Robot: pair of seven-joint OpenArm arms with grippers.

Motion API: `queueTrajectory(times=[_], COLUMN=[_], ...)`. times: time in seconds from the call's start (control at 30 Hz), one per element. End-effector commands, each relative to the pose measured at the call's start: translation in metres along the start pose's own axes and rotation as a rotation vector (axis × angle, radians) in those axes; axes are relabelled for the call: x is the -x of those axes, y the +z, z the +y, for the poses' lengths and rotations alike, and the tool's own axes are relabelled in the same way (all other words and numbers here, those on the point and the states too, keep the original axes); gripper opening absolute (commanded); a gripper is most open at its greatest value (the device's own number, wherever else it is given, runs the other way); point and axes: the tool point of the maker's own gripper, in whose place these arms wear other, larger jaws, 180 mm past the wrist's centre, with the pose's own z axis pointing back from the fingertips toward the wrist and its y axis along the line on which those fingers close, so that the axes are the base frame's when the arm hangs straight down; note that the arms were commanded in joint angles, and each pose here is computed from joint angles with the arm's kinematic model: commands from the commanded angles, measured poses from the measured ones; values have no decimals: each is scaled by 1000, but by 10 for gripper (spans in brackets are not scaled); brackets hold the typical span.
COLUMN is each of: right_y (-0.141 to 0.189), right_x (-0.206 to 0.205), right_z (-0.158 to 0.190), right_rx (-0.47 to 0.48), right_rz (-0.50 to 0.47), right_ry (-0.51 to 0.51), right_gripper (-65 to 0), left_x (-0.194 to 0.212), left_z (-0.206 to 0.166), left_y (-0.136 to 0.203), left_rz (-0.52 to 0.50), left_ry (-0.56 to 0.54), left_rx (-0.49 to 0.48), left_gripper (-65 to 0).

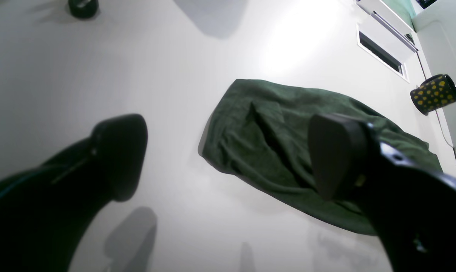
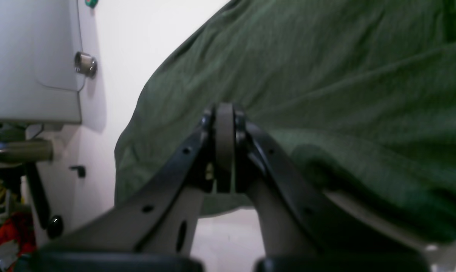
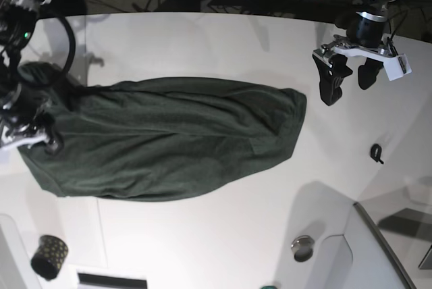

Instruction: Layout the t-shirt on the table in an organized manner, then fold the t-shirt properly

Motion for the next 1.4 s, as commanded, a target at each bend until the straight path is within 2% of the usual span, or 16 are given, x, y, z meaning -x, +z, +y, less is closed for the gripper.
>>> queueTrajectory(times=[0.0,0.17,0.47,0.57,0.67,0.83,0.93,1.0,1.07,1.13,1.3,1.37], right_y=[0,13,0,-6,-11,-11,-10,-11,-13,-15,-14,-14], right_x=[-16,2,79,71,52,28,11,11,22,36,88,112], right_z=[5,9,82,85,68,53,27,18,26,48,113,128], right_rx=[-20,-29,-188,-197,-162,-132,-82,-81,-120,-167,-299,-339], right_rz=[-25,49,258,193,107,46,-4,-15,35,117,316,391], right_ry=[10,6,177,166,117,75,-4,-84,-96,-27,247,323], right_gripper=[-648,-648,-648,-648,-648,-648,-648,-648,-648,-648,-648,-648], left_x=[-11,-11,-10,-11,-11,-9,-9,-9,-10,-10,-11,-12], left_z=[-5,-4,-7,-6,-6,-5,-5,-5,-6,-6,-7,-7], left_y=[1,1,0,0,0,2,3,3,2,1,1,1], left_rz=[-37,-37,-36,-39,-40,-34,-34,-34,-36,-37,-37,-41], left_ry=[-10,-9,-4,-5,-6,-4,-5,-5,-4,-4,-5,-6], left_rx=[20,18,22,22,21,18,16,16,19,19,23,22], left_gripper=[0,0,0,0,0,0,0,0,0,0,0,0])
